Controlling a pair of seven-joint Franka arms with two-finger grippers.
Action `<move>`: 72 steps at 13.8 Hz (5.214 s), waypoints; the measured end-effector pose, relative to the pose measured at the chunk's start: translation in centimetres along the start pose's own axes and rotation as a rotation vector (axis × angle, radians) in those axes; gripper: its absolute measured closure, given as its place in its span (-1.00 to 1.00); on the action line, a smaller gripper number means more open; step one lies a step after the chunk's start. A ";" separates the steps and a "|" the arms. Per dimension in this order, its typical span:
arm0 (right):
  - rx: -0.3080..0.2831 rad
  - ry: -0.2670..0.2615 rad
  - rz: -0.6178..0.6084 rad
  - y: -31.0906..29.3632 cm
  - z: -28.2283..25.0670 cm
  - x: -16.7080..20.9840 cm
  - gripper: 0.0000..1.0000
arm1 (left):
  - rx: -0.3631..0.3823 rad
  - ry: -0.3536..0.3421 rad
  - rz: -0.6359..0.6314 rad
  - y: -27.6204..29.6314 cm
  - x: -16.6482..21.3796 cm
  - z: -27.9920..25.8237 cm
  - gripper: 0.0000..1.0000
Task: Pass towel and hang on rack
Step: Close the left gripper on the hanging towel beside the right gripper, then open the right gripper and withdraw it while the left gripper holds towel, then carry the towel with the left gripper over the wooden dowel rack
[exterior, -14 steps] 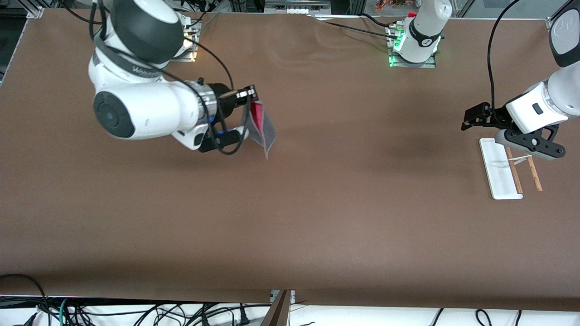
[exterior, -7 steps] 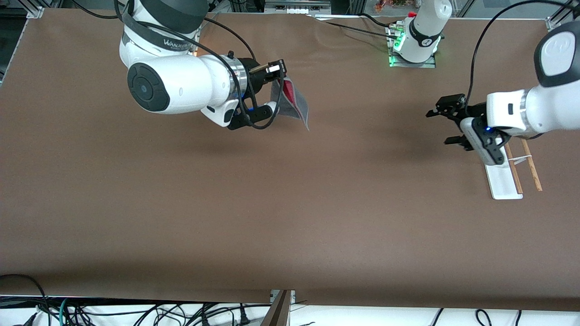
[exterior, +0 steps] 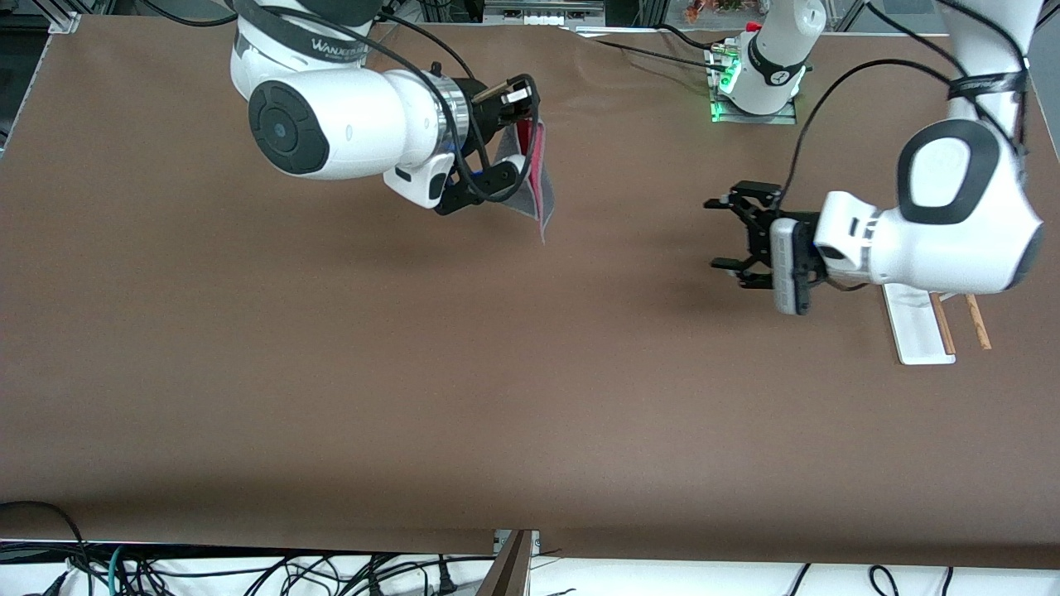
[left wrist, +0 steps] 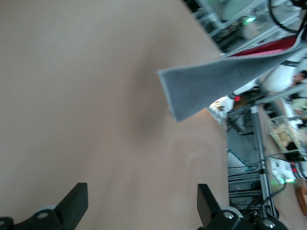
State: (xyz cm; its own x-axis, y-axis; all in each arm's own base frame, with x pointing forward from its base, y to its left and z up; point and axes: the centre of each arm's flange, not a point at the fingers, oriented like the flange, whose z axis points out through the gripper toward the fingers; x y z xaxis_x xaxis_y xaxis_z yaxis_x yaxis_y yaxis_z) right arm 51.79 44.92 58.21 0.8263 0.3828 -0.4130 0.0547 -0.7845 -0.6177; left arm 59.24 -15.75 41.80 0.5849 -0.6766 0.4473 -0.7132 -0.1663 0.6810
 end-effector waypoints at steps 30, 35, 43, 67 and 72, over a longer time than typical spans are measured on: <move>-0.001 0.012 0.018 -3.7 2.3 -1.8 0.96 | -0.234 0.369 0.503 0.9 -0.2 18.9 0.43; -0.001 0.013 0.019 -3.7 2.3 -1.8 0.96 | -0.226 0.375 0.528 0.8 -0.3 18.7 0.96; 0.000 0.019 0.029 -3.3 1.8 -1.5 0.32 | -0.220 0.380 0.543 0.7 -0.3 18.4 0.96; -0.640 0.321 0.135 29.6 -23.1 -9.4 -1.00 | -0.009 -0.262 0.326 -2.1 -10.1 -8.7 0.96; -0.710 0.343 0.137 31.6 -23.2 -9.9 -1.00 | 0.190 -0.284 0.226 -4.5 -17.0 -20.9 0.96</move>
State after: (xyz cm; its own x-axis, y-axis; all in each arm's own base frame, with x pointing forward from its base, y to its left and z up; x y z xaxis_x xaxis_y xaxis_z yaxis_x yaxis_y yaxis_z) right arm 58.35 4.99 58.29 0.9714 0.1799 -0.1546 0.1888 -0.9810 0.0444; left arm 60.62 11.49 43.25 0.2941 -0.8779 0.3778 -0.8858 -0.1020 0.4527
